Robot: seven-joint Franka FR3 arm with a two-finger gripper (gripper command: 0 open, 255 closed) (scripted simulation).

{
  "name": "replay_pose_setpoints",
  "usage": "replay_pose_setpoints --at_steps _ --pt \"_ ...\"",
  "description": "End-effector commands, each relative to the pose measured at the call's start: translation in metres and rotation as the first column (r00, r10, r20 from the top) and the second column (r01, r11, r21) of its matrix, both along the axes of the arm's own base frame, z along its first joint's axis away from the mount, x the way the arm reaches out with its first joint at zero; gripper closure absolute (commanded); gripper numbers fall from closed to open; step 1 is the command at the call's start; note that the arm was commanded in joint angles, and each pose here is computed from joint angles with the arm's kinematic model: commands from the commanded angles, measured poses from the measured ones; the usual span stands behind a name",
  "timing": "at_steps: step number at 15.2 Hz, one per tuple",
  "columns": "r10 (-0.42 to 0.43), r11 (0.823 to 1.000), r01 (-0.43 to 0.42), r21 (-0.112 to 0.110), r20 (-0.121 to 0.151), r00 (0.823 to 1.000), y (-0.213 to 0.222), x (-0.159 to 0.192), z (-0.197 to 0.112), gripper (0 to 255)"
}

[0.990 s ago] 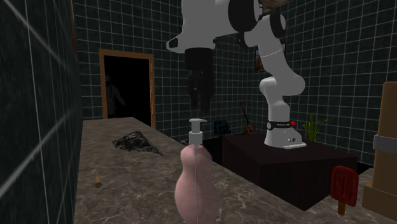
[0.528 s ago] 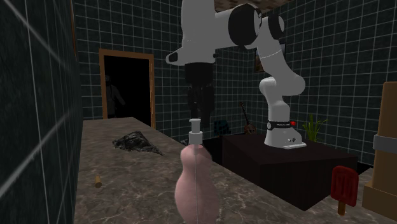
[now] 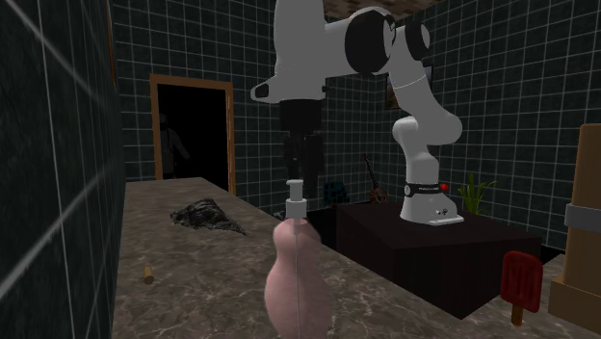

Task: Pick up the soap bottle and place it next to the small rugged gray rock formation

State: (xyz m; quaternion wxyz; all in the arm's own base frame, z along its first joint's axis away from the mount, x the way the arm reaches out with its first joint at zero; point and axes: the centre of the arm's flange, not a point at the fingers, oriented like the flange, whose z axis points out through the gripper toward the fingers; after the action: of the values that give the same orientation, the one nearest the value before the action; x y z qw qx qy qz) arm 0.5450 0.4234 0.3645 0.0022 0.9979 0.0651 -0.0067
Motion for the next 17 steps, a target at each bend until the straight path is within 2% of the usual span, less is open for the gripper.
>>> replay_pose_setpoints --at_steps 1,10,17 --pt "0.000 1.000 0.000 0.000 0.000 1.000 0.000 0.000 0.000 255" --pt "0.000 1.000 0.000 0.000 0.000 1.000 0.000 0.000 0.000 255" --pt "0.000 1.000 0.000 0.000 0.000 1.000 0.000 0.000 0.037 255"
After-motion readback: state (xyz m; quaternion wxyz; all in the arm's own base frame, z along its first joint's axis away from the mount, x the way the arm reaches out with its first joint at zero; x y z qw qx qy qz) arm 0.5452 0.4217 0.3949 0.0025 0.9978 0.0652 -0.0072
